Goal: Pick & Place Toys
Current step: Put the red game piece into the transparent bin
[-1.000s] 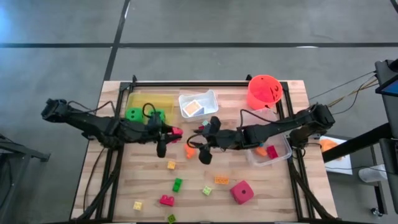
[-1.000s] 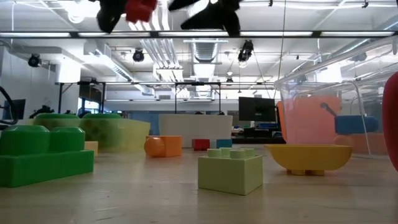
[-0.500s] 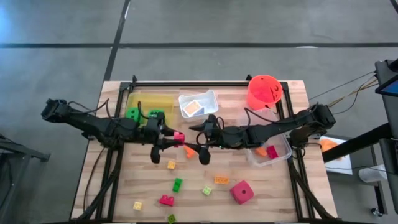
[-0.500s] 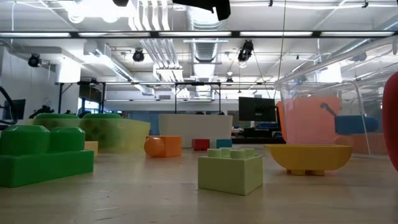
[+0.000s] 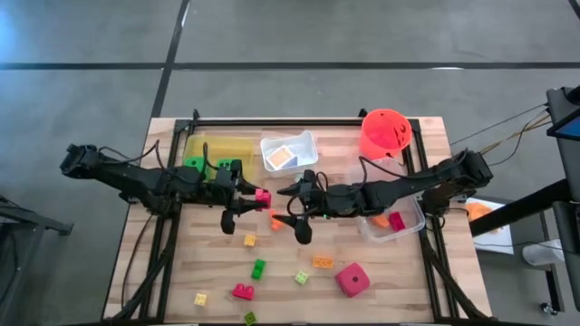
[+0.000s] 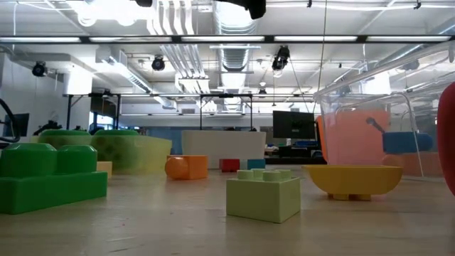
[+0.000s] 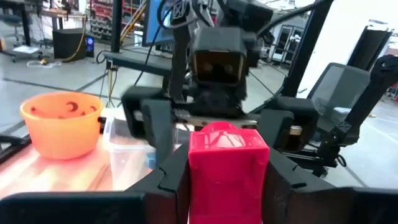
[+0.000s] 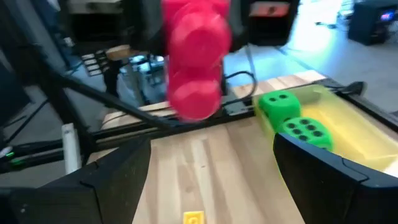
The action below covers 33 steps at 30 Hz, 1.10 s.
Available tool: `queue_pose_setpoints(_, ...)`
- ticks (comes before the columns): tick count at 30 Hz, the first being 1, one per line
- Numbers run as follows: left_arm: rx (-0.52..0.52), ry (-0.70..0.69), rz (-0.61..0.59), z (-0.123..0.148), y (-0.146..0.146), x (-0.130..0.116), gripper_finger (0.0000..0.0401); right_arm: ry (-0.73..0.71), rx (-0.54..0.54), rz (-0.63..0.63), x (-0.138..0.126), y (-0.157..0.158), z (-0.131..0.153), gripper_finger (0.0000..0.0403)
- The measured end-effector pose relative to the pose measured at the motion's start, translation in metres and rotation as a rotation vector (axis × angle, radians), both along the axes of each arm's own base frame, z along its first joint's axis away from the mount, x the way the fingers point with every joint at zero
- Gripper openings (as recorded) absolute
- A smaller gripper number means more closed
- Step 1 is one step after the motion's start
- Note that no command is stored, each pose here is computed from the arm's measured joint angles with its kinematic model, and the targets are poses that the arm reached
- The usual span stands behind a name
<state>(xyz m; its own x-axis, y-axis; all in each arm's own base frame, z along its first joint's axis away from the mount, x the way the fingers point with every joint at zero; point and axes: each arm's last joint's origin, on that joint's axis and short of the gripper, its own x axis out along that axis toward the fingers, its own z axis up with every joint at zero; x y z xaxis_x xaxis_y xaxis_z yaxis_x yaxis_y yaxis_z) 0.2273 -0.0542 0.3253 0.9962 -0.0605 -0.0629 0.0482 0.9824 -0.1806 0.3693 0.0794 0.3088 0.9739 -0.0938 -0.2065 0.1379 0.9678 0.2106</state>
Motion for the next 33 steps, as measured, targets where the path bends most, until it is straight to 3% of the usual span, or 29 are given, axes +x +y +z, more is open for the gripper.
queue_pose_setpoints(8, 0.0, -0.022, -0.014, 0.007, 0.002, 0.001, 0.012, -0.022, -0.027, 0.024, -0.004, -0.003, 0.011, 0.0336)
queue_pose_setpoints(27, -0.002, -0.055, -0.075, 0.007, -0.001, 0.029, 0.012, -0.036, -0.084, 0.02, 0.02, 0.0, 0.023, 0.0335)
queue_pose_setpoints(33, -0.002, -0.058, -0.088, 0.006, -0.001, 0.03, 0.012, -0.042, -0.08, 0.023, 0.02, 0.001, 0.024, 0.0274)
